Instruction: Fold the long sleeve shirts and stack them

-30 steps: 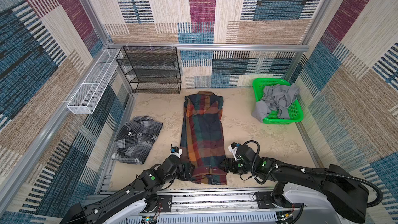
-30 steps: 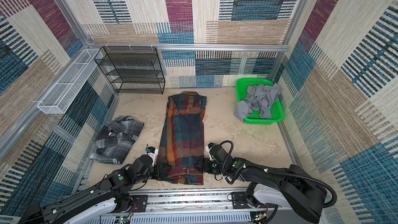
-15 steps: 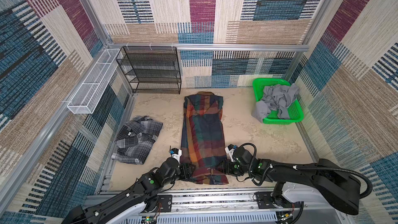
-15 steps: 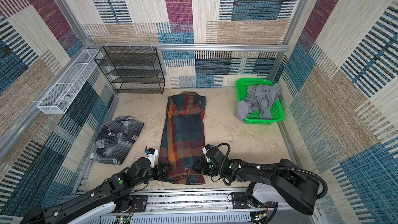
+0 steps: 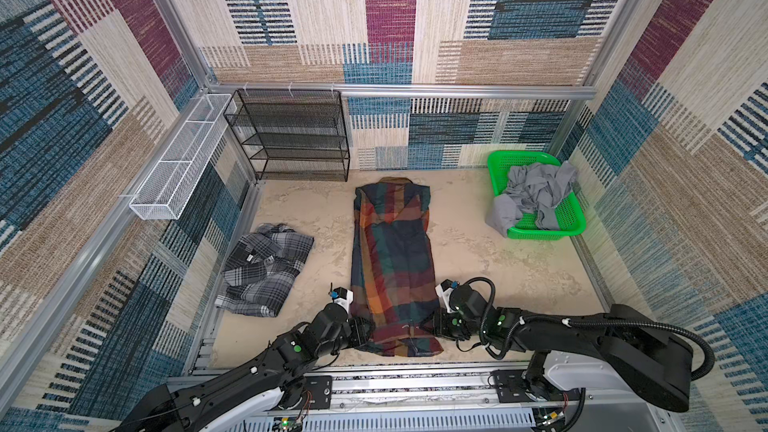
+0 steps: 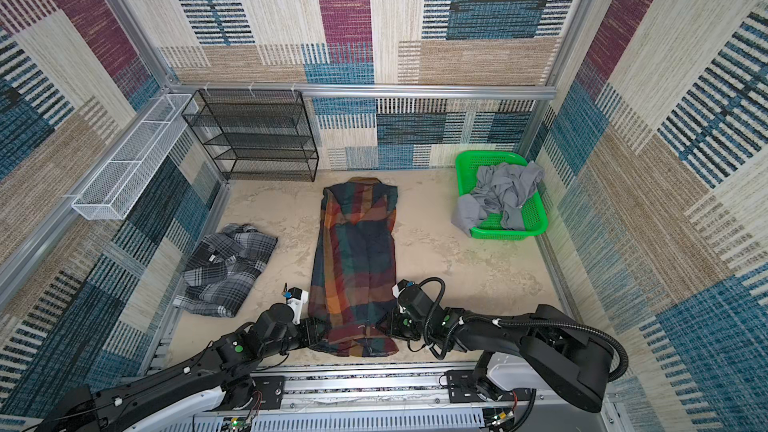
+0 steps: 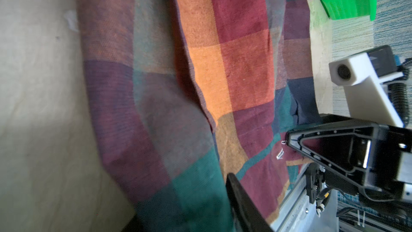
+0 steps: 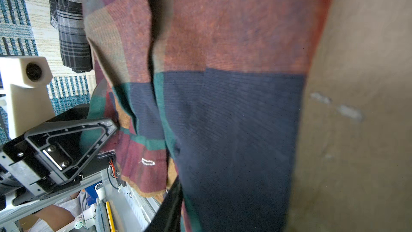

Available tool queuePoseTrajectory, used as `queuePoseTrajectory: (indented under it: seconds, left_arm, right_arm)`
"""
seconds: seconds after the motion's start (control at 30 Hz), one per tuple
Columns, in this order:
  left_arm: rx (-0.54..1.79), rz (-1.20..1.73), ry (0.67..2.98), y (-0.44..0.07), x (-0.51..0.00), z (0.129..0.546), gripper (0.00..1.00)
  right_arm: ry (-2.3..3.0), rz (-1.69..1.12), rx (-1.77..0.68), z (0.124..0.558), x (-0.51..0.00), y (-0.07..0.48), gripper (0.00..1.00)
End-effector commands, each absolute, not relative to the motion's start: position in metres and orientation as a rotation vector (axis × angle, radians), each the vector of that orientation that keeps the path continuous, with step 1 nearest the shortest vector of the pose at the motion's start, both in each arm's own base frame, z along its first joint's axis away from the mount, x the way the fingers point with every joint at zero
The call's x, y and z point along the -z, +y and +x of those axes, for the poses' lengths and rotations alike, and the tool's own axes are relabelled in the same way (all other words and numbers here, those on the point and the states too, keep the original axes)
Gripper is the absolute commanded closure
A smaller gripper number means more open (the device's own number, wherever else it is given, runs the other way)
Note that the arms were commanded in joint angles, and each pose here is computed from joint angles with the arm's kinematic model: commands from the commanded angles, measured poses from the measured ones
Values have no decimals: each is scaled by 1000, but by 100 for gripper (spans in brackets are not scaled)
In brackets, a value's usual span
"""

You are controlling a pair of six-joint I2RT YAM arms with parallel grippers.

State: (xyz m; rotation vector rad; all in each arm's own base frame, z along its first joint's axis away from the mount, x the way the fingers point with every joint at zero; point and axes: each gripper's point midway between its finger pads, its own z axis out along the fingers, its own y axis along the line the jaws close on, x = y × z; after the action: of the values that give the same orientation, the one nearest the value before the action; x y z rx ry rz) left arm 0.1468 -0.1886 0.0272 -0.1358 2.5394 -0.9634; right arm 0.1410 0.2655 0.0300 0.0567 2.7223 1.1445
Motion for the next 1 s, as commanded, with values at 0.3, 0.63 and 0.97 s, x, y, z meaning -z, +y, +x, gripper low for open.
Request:
queuePoseTrajectory:
  seconds: [0.3,0.63,0.97]
  left_arm:
    - [997,-206,2617,-185,-16,132,82]
    - [1042,-191,2585,-194,-32,137,82]
    - [1021,-233,2541,-181,-35,136,33]
  right_arm:
    - [2688,33,-1162,141,-37,265,81]
    - [2677,1,-1187,141,-41,269,90]
    - [2674,-2,-1188,141,-40,270,94]
